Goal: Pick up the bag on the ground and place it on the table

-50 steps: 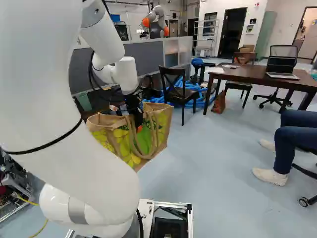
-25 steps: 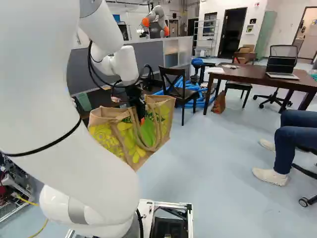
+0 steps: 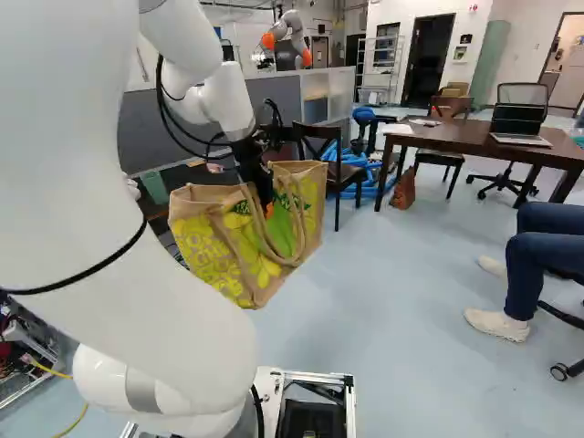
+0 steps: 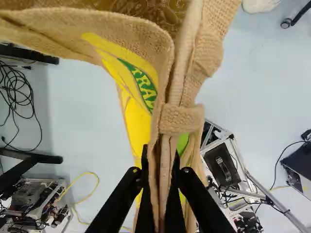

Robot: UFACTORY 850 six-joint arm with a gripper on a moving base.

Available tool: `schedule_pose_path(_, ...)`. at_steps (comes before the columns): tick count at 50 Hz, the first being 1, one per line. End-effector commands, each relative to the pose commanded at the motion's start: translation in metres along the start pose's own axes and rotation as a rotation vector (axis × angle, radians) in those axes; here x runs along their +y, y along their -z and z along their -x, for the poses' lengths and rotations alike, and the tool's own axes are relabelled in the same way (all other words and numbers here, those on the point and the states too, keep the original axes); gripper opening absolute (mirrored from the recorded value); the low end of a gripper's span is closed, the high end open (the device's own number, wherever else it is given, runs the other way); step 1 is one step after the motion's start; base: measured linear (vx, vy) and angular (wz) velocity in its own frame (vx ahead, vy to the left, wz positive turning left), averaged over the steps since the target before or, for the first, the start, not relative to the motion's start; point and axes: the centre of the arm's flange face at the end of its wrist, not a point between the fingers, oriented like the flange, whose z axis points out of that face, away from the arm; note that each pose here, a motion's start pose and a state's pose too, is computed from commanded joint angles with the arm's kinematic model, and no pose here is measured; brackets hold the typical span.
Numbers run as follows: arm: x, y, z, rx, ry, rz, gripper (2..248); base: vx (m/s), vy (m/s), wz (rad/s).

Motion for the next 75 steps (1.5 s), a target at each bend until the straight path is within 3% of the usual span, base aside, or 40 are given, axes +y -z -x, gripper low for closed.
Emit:
schedule_pose_path(36, -0.008, 0.057, -0.016, 0.075, 0.009, -0.026, 21, 0.0, 0.0, 0.0)
schedule_pose_path(59, -0.01, 0.093, -0.017, 0.036, 0.006, 0.01, 21, 0.0, 0.0, 0.0)
schedule_pose_path(75, -0.001, 0.117, -0.01, 0.031, -0.001, 0.02, 21, 0.0, 0.0, 0.0)
